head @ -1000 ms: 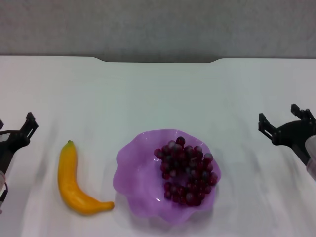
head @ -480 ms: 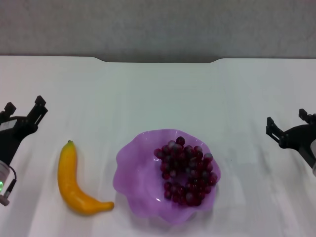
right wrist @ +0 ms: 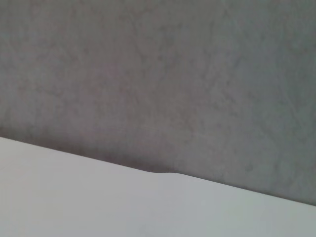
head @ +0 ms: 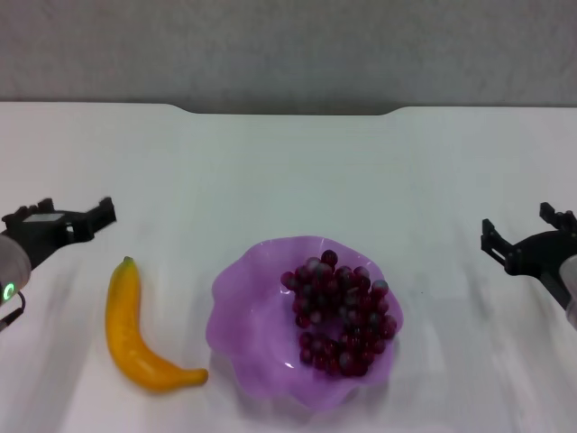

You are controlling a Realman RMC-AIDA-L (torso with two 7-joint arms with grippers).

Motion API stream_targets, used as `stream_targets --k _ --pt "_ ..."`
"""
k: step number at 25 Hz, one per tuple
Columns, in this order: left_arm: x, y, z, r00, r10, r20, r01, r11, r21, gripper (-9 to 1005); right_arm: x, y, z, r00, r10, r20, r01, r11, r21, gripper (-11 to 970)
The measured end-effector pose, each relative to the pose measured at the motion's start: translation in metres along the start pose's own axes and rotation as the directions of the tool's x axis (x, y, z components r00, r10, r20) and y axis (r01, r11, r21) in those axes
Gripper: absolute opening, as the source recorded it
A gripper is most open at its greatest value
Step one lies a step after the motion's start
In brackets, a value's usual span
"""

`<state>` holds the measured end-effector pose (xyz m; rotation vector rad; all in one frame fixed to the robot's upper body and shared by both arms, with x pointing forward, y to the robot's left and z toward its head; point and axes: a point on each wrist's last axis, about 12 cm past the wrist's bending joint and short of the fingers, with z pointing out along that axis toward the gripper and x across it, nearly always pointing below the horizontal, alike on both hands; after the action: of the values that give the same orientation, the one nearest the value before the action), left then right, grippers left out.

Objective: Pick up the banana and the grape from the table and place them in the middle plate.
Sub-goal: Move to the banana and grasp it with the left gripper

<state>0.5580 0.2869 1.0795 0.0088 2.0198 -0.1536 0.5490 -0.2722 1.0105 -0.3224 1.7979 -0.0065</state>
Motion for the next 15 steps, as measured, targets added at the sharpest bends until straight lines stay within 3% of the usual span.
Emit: stream_targets --k 4,8,15 --pt "-0.013 -0.01 -0.002 0.977 0.078 -0.197 -0.07 0.996 0.047 893 -0.002 0.005 0.003 1.0 -0.018 0.0 0.018 1.0 -0.024 897" --pt "-0.015 -0.012 0.001 0.937 0.056 -0.345 -0.036 0.997 0.063 893 -0.001 0.004 0.004 1.0 -0.022 -0.012 0.022 0.999 -0.023 897" --pt "-0.011 -0.02 0.006 0.898 0.049 -0.436 -0.04 0.999 0.03 893 0.0 0.004 0.004 1.0 -0.017 -0.016 0.016 1.0 -0.021 897"
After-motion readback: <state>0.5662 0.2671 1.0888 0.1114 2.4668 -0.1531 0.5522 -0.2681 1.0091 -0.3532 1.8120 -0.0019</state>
